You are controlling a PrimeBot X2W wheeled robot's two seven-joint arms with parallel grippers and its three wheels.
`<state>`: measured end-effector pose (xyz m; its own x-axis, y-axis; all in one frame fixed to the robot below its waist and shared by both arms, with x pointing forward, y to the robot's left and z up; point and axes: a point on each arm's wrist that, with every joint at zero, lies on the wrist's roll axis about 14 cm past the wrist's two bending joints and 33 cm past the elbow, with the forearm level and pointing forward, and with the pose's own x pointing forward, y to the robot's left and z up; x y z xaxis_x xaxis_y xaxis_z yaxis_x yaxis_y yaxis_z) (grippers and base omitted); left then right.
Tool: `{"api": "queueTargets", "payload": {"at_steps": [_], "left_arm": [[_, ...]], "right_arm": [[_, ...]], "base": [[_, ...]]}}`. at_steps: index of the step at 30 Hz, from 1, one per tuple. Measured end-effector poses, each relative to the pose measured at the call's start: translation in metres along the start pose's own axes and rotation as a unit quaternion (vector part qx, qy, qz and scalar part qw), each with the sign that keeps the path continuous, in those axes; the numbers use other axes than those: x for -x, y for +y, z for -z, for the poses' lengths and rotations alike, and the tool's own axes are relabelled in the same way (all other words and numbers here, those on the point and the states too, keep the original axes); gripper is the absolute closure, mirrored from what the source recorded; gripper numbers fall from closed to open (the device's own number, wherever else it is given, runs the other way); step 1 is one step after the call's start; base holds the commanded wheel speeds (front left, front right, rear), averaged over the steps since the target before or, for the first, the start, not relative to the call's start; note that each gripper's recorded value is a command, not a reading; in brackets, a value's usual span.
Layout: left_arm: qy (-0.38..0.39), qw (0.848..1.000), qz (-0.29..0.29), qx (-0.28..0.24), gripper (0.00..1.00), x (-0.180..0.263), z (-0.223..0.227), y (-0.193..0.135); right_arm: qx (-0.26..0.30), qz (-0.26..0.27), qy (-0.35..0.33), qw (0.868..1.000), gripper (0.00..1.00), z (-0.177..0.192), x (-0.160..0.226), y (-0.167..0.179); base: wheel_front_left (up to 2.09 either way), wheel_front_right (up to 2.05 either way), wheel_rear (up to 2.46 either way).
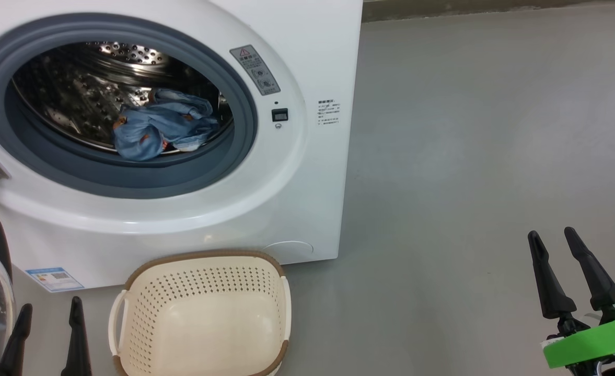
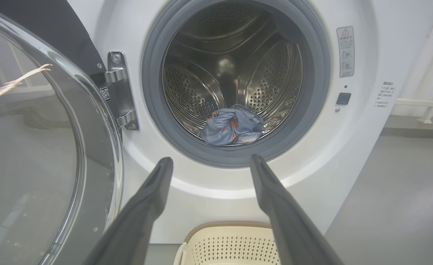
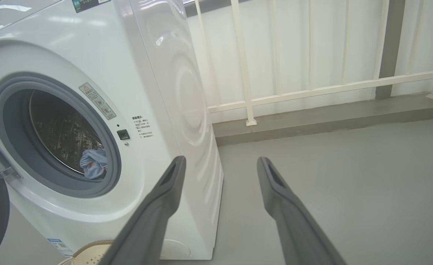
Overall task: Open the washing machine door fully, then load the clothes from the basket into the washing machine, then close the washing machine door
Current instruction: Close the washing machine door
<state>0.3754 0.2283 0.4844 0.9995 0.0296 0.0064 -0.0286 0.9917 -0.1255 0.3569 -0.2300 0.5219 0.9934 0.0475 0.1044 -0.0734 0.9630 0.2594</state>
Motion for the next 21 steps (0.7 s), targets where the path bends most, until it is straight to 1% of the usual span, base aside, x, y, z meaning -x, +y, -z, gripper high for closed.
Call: {"api": "queueTargets", "payload": {"at_steps": [9, 13, 17, 21], "left_arm": [[-0.008, 1.0, 0.006, 0.003, 0.0, 0.0014, -0.0052, -0.0041], [-0.009, 1.0, 0.007, 0.003, 0.0, 0.0016, -0.006, -0.0045], [-0.009, 1.0, 0.007, 0.001, 0.0, 0.0018, -0.0061, -0.0047], [-0.009, 1.0, 0.007, 0.001, 0.0, 0.002, -0.0055, -0.0046]], "right_arm": [[0.0, 0.003, 0.0, 1.0, 0.0, -0.0003, 0.0083, -0.0011], [0.0, 0.003, -0.001, 1.0, 0.0, -0.0015, 0.0087, -0.0012], [0.0, 0.003, -0.001, 1.0, 0.0, -0.0016, 0.0086, -0.001], [0.0, 0.002, -0.001, 1.0, 0.0, -0.0014, 0.008, -0.0007]], "base": [[-0.01, 0.01, 0.0], [-0.34, 0.31, 0.04], [-0.84, 0.84, 0.0], [-1.38, 1.38, 0.0]]}}
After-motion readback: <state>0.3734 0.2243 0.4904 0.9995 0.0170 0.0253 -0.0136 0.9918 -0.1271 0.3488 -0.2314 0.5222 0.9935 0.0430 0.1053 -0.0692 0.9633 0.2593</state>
